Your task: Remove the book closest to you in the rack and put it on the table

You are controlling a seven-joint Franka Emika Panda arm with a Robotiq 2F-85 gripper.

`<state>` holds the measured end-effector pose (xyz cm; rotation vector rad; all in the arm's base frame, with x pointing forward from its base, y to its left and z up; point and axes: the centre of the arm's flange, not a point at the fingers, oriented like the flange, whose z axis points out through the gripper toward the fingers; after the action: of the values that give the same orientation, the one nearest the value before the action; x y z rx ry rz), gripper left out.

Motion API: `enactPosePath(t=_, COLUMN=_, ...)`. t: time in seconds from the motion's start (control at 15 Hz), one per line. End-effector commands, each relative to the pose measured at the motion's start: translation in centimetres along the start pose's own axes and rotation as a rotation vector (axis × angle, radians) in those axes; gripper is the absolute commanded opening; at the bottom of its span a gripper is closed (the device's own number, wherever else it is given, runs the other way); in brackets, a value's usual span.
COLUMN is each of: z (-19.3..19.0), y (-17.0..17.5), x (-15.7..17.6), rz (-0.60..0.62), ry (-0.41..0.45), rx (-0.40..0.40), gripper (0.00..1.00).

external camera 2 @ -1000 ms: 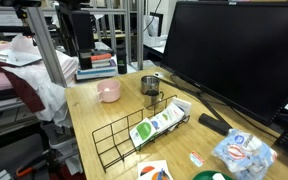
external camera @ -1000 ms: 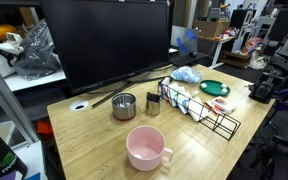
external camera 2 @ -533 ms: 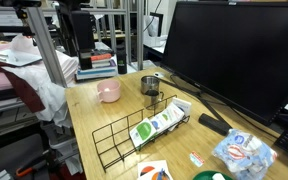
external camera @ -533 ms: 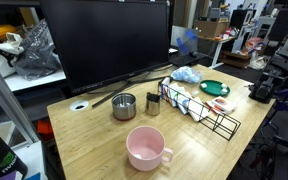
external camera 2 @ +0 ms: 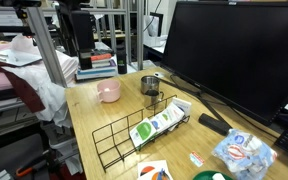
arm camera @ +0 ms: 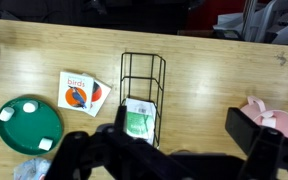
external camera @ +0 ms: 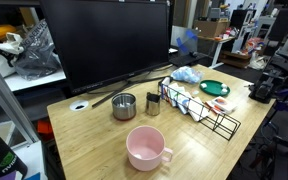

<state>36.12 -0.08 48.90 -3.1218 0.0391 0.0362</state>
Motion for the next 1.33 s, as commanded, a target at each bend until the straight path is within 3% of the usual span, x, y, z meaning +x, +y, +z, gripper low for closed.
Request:
enactPosePath(t=0.0, z=0.0, y=0.0, x=0.0, rz=0.0, ry=0.0, rx=0.0, gripper=1.0)
enactPosePath(t=0.6, z=1.3, y=-0.7, x=4.3, rz=0.016, ry=-0.07, rx=-0.007, gripper=1.0)
enactPosePath(t=0.87, z=3.9, y=-0.6, x=7.5, rz=0.217, ry=-0.145, rx=0.024, gripper=1.0)
enactPosePath(t=1.0, z=5.7, y=-0.6, x=9.1, rz=0.251, ry=-0.223, rx=0.075, gripper=1.0)
enactPosePath(t=1.07, z=5.5, y=-0.6, x=7.0, rz=0.209, ry=-0.16, rx=0.029, gripper=1.0)
enactPosePath(t=1.27, z=6.3, y=-0.6, x=7.5, rz=0.213, ry=-0.177, rx=0.032, gripper=1.0)
